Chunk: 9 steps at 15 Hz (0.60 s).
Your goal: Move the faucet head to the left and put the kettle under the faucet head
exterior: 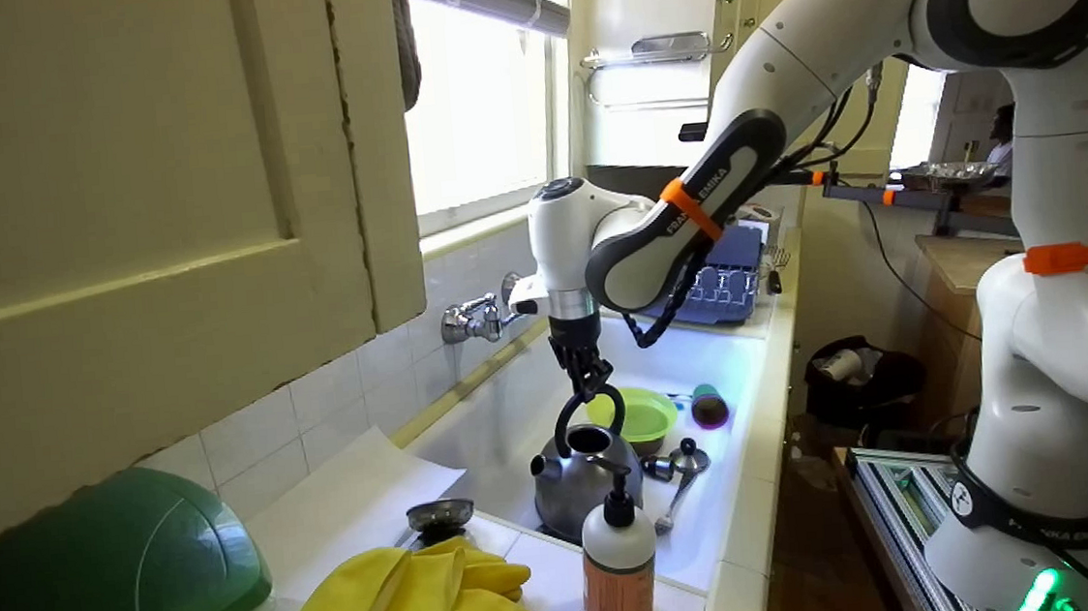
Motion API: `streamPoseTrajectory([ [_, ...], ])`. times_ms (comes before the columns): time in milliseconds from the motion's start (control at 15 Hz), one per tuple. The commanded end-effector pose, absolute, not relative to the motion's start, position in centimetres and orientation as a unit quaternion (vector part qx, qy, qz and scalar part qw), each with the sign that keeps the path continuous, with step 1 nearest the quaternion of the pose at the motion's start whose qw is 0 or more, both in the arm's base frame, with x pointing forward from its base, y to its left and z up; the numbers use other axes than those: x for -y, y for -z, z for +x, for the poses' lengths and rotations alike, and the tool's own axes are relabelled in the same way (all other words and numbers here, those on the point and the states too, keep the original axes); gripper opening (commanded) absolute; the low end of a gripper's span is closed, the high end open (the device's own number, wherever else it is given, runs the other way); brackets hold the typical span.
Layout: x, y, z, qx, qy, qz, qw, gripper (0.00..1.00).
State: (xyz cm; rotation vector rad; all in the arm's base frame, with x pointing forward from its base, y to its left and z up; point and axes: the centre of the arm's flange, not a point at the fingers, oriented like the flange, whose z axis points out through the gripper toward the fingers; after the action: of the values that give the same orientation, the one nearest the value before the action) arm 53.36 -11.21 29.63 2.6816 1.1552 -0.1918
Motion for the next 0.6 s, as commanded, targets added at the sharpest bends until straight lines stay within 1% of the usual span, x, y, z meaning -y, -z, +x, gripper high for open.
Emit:
streamPoseTrajectory([
  [0,12.1,-30.1,54.3,-0.371,0.06,0.919,0.118,0.05],
  [533,13.2,-30.1,55.0,-0.342,0.05,0.929,0.131,0.05],
])
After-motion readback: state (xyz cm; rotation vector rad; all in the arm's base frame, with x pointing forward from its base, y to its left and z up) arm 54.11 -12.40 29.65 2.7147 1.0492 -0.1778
